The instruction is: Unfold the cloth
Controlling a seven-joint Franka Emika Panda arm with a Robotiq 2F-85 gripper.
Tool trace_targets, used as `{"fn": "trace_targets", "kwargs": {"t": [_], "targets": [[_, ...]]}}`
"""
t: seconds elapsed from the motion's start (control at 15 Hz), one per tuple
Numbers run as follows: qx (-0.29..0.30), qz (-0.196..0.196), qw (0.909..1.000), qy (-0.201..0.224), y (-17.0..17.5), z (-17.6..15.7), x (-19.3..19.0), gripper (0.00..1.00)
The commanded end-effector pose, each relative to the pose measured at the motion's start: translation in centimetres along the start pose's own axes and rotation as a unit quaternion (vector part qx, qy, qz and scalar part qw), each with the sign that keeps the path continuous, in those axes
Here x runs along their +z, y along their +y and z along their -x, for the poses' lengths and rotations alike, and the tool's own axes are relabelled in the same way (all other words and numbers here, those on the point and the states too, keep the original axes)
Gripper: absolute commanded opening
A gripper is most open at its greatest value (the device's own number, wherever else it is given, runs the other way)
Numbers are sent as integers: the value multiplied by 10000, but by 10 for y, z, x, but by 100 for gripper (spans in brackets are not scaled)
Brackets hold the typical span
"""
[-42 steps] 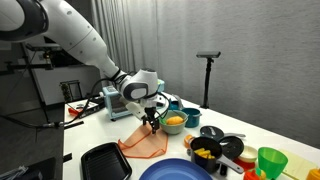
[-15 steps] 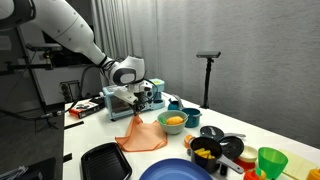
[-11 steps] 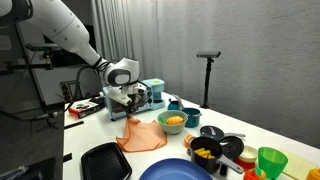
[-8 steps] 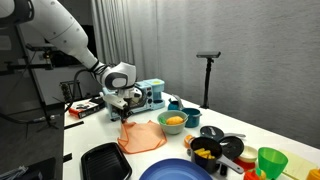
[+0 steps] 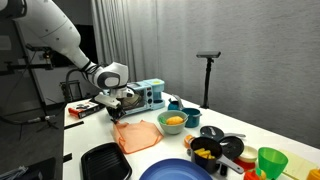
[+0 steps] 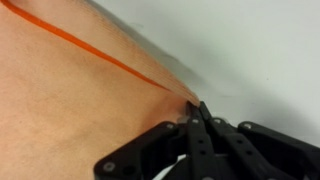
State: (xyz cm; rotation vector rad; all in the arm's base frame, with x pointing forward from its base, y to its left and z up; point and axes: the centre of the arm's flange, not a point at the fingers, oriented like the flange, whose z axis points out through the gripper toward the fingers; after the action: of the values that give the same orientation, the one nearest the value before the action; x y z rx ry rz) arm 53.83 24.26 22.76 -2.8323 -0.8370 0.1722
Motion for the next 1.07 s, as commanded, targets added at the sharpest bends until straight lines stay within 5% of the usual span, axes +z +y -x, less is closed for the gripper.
{"fn": "trace_targets", "kwargs": {"t": [0.0, 0.2, 0.53, 0.6, 0.67, 0.73, 0.87, 1.0], "targets": [[-732, 18, 9972, 149, -27, 32, -45, 1], [-1339, -91, 9910, -1, -43, 84, -79, 1], [-1724, -96, 9734, -1505, -38, 179, -94, 1], [-1809, -107, 9689, -1685, -33, 200, -97, 27], [-1850, -84, 9639, -1911, -27, 221, -100, 1], [-1769, -105, 9616, -2095, -22, 242, -105, 31], [-1742, -89, 9575, -2298, -10, 281, -115, 32], [-1678, -77, 9554, -2429, 0, 319, -127, 46]]}}
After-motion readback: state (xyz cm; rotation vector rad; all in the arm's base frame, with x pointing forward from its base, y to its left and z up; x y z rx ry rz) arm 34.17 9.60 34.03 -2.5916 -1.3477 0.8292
